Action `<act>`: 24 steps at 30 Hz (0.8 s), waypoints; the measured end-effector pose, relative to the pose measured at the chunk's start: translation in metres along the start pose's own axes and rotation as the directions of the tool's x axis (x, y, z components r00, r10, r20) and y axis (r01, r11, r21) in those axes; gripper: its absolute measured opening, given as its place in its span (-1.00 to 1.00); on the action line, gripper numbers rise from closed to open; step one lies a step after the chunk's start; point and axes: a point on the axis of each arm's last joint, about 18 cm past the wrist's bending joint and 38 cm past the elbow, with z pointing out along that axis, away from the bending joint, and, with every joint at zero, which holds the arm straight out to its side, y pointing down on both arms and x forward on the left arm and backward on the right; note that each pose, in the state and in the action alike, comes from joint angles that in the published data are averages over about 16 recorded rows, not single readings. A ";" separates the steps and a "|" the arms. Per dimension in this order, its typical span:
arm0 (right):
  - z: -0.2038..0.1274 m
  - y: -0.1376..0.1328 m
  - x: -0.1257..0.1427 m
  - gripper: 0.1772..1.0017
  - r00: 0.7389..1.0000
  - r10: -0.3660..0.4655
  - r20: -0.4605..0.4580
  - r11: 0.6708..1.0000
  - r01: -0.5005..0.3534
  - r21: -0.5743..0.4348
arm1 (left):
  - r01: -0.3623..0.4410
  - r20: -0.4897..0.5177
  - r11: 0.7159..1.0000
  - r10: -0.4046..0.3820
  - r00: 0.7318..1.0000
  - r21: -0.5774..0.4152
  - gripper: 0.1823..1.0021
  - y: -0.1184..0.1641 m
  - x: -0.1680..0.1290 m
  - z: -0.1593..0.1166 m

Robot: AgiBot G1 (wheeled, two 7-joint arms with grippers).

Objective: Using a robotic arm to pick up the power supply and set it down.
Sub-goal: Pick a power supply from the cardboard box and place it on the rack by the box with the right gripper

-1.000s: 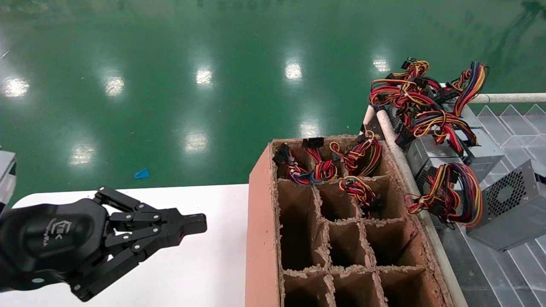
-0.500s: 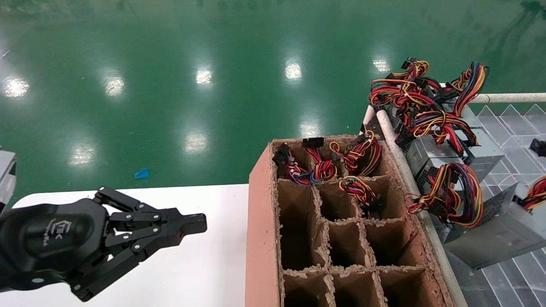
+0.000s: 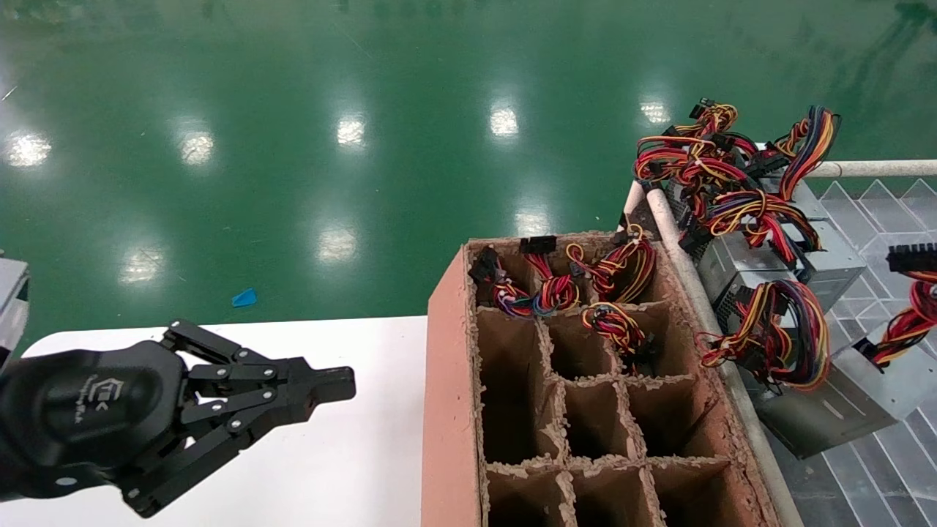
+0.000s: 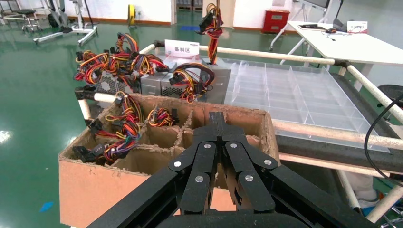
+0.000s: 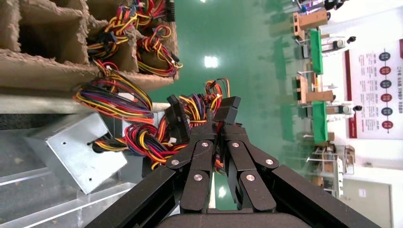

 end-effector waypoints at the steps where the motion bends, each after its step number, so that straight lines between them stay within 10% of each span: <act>1: -0.001 -0.001 0.000 -0.97 1.000 0.000 0.000 1.000 0.000 0.001 | 0.000 0.000 1.000 0.000 1.000 0.000 -0.98 0.000 0.000 0.000; 24: 0.008 0.001 -0.004 -0.97 1.000 0.022 0.006 1.000 -0.022 0.002 | 0.000 0.000 1.000 0.000 1.000 0.000 -0.98 0.000 0.000 0.000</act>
